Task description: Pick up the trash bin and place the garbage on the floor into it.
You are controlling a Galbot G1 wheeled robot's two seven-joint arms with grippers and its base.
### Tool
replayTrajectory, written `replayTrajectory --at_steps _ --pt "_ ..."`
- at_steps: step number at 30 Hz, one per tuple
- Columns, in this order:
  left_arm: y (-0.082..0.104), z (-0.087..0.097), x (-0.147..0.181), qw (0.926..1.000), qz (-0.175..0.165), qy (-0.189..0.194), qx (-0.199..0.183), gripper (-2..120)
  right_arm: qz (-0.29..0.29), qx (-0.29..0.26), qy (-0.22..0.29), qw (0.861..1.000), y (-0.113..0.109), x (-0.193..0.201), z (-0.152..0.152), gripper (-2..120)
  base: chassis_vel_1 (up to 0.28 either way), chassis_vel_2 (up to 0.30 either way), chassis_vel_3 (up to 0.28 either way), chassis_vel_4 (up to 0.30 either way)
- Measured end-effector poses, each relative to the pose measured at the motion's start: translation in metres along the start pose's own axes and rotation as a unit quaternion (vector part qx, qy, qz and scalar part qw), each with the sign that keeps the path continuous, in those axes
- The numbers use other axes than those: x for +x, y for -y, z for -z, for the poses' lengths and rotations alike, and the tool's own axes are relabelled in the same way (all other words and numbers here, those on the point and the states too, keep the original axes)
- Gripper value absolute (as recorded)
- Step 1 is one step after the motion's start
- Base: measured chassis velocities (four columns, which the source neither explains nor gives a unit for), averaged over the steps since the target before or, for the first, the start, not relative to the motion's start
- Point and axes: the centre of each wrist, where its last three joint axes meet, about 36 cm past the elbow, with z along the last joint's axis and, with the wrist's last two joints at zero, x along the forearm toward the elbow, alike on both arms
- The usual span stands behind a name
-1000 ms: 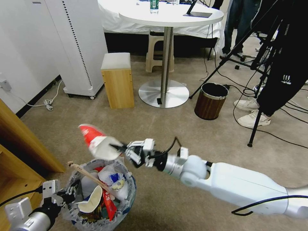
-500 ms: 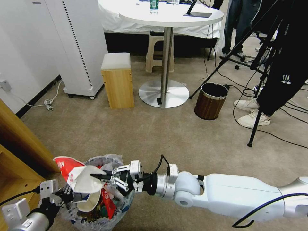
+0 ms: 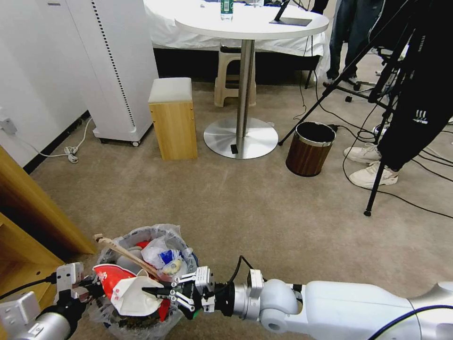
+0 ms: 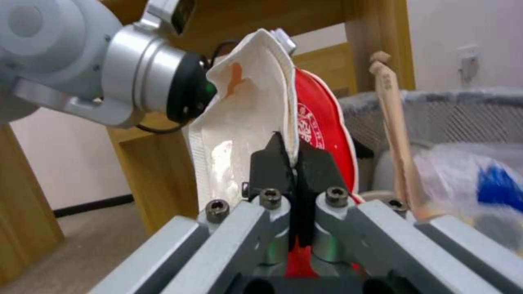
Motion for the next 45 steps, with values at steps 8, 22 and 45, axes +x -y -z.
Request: replayTrajectory --at_steps 8,22,45 --pt "0.001 -0.001 0.001 1.0 0.0 0.0 0.002 1 -0.011 -0.001 -0.007 1.0 -0.001 0.009 -0.006 0 0.0 0.0 0.0 0.0" --pt "-0.001 -0.003 0.001 1.0 0.003 -0.003 0.003 1 -0.017 0.011 0.009 1.0 -0.001 0.013 0.008 51 0.0 0.0 0.0 0.0" --pt "-0.004 -0.005 0.001 0.9998 0.009 -0.012 -0.01 1 -0.097 0.094 0.115 0.984 0.051 0.013 0.088 100 0.0 0.0 0.0 0.0"
